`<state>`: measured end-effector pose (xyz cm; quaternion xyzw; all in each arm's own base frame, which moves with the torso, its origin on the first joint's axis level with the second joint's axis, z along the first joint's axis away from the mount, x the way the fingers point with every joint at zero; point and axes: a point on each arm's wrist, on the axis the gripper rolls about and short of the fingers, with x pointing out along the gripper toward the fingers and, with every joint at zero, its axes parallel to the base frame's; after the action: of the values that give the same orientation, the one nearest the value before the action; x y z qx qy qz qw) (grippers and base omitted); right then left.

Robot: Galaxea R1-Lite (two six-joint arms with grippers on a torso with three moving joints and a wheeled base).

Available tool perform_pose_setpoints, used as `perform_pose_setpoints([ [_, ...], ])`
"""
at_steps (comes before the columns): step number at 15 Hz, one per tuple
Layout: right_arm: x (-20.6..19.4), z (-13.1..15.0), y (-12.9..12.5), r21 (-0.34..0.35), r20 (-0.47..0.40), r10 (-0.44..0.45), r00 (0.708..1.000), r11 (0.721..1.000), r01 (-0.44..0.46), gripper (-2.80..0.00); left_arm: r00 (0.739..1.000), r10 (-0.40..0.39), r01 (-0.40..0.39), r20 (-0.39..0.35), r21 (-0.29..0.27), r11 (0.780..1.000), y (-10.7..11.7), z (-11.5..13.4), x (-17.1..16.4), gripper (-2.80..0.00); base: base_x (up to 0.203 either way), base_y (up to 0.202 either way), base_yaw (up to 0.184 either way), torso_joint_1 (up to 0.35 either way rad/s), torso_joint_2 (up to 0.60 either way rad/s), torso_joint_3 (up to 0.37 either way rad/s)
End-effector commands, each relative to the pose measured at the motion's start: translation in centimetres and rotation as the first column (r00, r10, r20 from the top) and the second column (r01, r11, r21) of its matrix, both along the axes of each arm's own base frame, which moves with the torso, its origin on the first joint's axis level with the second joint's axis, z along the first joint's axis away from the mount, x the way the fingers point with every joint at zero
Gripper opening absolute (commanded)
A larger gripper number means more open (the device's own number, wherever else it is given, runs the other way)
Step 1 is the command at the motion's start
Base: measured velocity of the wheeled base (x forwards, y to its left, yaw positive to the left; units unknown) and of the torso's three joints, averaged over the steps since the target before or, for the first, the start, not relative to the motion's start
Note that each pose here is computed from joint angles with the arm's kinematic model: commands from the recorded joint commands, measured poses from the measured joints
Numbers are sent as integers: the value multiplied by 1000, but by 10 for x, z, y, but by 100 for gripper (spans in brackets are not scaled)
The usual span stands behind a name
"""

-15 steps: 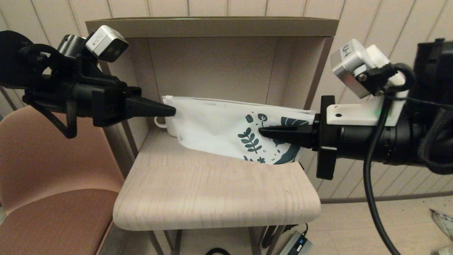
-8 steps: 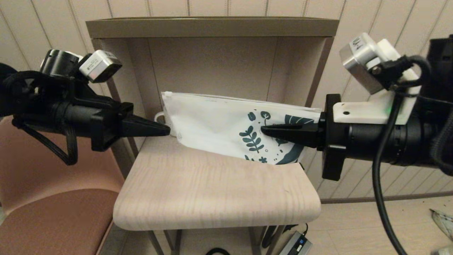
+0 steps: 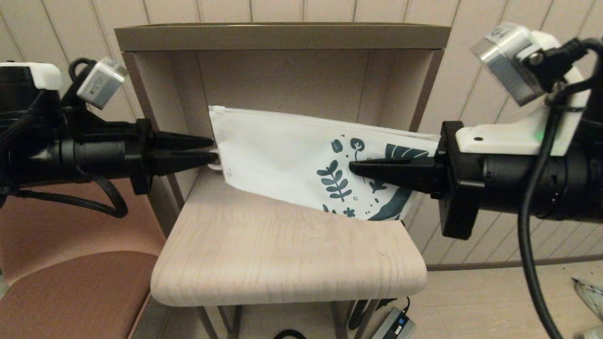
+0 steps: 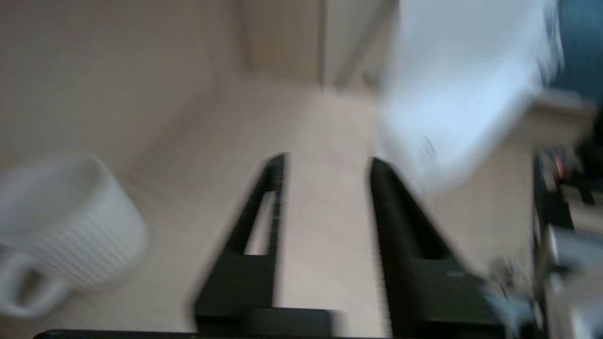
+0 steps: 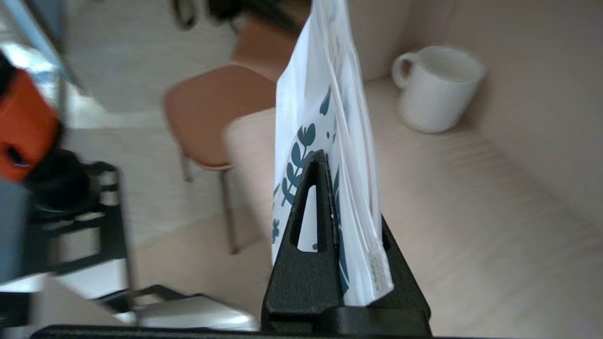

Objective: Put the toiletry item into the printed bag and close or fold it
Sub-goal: Hand it to the other hand

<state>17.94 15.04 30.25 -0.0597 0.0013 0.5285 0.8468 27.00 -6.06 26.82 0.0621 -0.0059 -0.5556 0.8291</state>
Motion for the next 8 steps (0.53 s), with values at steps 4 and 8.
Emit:
perform_pose_setpoints([
  [4,-7,-8,10,-5,-44,55,998,998,-55,-280,999,1,1,44,-40,999,3,9,-6,0,0,0,0,0,0,0],
  [8,-8,-5,10,2,-28,59,998,998,-59,-280,999,-46,47,28,-37,998,2,4,-5,0,0,0,0,0,0,0],
])
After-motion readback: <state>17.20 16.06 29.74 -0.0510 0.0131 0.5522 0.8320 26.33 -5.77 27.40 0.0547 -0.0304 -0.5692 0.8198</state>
